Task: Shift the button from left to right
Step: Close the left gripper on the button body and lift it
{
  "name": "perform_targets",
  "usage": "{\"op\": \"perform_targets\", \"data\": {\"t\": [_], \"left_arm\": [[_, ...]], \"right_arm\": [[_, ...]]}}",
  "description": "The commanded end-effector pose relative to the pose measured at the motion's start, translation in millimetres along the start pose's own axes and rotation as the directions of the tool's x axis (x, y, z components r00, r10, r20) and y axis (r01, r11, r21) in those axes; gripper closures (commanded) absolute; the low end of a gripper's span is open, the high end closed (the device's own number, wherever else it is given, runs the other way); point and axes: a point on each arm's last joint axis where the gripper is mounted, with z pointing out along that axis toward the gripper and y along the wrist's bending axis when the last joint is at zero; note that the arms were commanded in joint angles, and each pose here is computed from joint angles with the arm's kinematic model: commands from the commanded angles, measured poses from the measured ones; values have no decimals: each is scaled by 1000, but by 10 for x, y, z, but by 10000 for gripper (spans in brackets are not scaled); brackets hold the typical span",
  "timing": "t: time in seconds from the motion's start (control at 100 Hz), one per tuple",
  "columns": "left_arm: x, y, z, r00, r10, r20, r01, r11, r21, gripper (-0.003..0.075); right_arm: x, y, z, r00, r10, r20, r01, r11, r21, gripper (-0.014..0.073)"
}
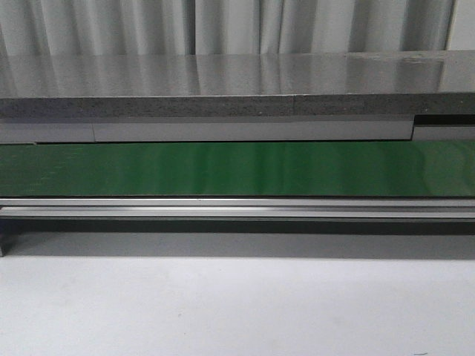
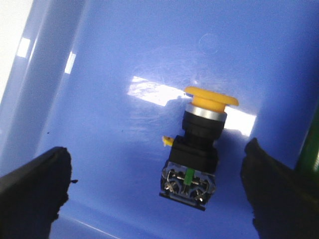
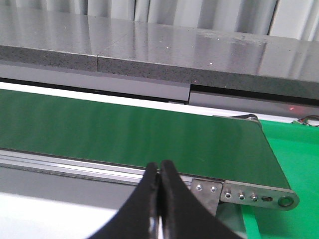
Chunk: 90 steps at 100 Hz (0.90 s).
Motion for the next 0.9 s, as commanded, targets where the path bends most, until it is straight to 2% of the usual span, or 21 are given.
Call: {"op": "perform_targets", "data": {"t": [0.0, 0.72, 0.89], "left_arm": [[-158, 41, -129, 995, -14, 100, 14, 1000, 0, 88], [-152, -35, 427, 1000, -15, 8, 15, 1000, 22, 90], [-132, -55, 503, 1000, -24, -12, 24, 999, 31, 179]], "right_arm": [[-78, -6, -15, 996, -12, 92, 11, 1000, 10, 716], [-78, -6, -15, 996, -12, 92, 11, 1000, 10, 716], [-78, -6, -15, 996, -12, 92, 11, 1000, 10, 716]]}}
